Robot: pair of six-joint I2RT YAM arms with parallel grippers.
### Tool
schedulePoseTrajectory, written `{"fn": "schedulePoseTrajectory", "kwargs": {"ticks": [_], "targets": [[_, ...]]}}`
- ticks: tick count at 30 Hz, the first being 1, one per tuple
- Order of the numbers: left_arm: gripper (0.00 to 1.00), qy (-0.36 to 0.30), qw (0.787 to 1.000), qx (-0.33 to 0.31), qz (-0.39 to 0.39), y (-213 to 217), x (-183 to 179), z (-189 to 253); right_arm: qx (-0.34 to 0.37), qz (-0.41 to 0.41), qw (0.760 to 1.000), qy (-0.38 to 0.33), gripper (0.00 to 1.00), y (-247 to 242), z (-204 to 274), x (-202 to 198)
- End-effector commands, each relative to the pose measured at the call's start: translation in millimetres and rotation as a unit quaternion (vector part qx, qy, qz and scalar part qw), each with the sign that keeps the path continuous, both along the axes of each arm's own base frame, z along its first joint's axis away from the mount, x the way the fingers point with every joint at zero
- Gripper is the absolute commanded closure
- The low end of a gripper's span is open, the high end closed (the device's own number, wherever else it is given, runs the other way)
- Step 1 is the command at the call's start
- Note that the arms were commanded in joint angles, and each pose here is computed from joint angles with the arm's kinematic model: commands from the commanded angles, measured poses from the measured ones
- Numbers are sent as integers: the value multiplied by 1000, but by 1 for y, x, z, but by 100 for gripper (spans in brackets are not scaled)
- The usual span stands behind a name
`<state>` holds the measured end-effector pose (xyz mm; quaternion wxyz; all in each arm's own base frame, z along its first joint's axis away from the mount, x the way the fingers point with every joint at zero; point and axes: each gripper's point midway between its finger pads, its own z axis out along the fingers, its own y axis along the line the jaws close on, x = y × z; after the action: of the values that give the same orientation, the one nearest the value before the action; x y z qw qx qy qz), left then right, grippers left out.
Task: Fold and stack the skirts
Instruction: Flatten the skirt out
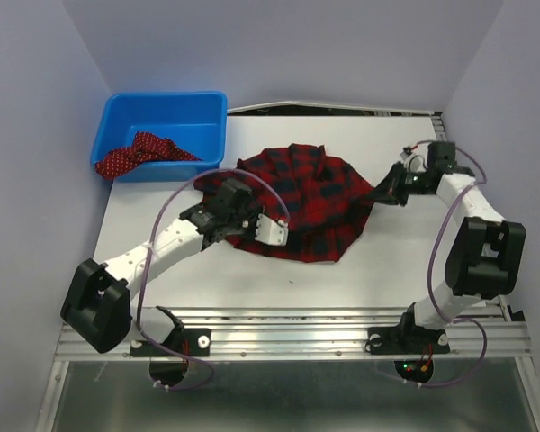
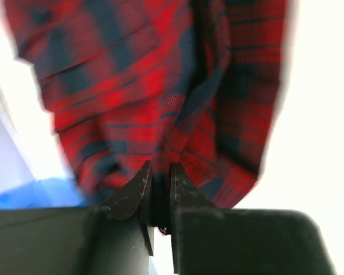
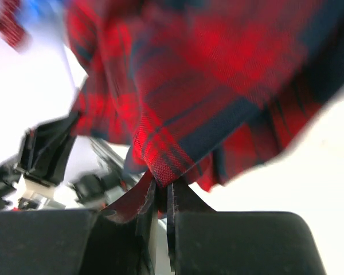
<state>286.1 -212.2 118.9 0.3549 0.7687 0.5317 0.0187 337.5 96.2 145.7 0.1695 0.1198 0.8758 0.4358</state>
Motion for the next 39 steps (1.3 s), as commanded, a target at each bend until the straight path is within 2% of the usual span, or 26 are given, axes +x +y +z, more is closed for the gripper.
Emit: {"fn": "schedulePoseTrajectory", "kwargs": {"ticks": [1, 2, 4, 6, 7, 9, 13, 16, 18, 19, 21, 22, 24, 27, 31, 37, 39], "targets": [[100, -123, 969, -188, 106, -6, 72, 163, 2, -66, 990, -121, 99, -67, 97, 64], [100, -113, 957, -228, 138, -5, 81, 180, 17, -75, 988, -134, 99, -78, 112, 71], [100, -148, 928, -298, 167, 10, 102, 241, 20, -115, 978, -171, 99, -119, 150, 88], [100, -161, 901, -351, 196, 21, 108, 274, 41, -127, 973, -191, 99, -138, 176, 90], [100, -194, 880, -379, 210, 34, 114, 300, 40, -143, 966, -212, 99, -161, 194, 91], [100, -211, 862, -410, 212, 41, 108, 323, 61, -151, 960, -226, 99, -179, 217, 85], [100, -193, 863, -433, 175, 38, 73, 335, 96, -128, 959, -233, 99, -168, 230, 54], [100, -168, 863, -448, 166, 39, 50, 327, 67, -106, 957, -262, 99, -156, 231, 31], [100, -171, 854, -465, 156, 44, 26, 339, 48, -98, 963, -248, 99, -141, 224, 7], [100, -144, 859, -460, 173, 45, 24, 321, 51, -112, 970, -212, 99, -137, 214, -2], [100, -109, 872, -444, 174, 42, 15, 302, 23, -123, 974, -187, 99, -136, 181, -12], [100, -66, 887, -423, 171, 36, 9, 275, 16, -127, 977, -171, 99, -137, 168, -14], [100, -12, 900, -406, 155, 23, 0, 247, 23, -129, 984, -121, 99, -132, 132, -21], [100, 48, 902, -395, 169, 5, 1, 214, 40, -112, 990, -80, 99, -112, 111, -18], [100, 91, 889, -408, 185, -9, 11, 204, 24, -80, 994, -66, 99, -81, 88, -10], [100, 127, 900, -341, 238, -2, 33, 148, 0, -65, 998, 7, 99, -73, 28, -23], [100, 145, 904, -322, 240, 0, 32, 125, 1, -54, 998, 31, 89, -73, 7, -29]]}}
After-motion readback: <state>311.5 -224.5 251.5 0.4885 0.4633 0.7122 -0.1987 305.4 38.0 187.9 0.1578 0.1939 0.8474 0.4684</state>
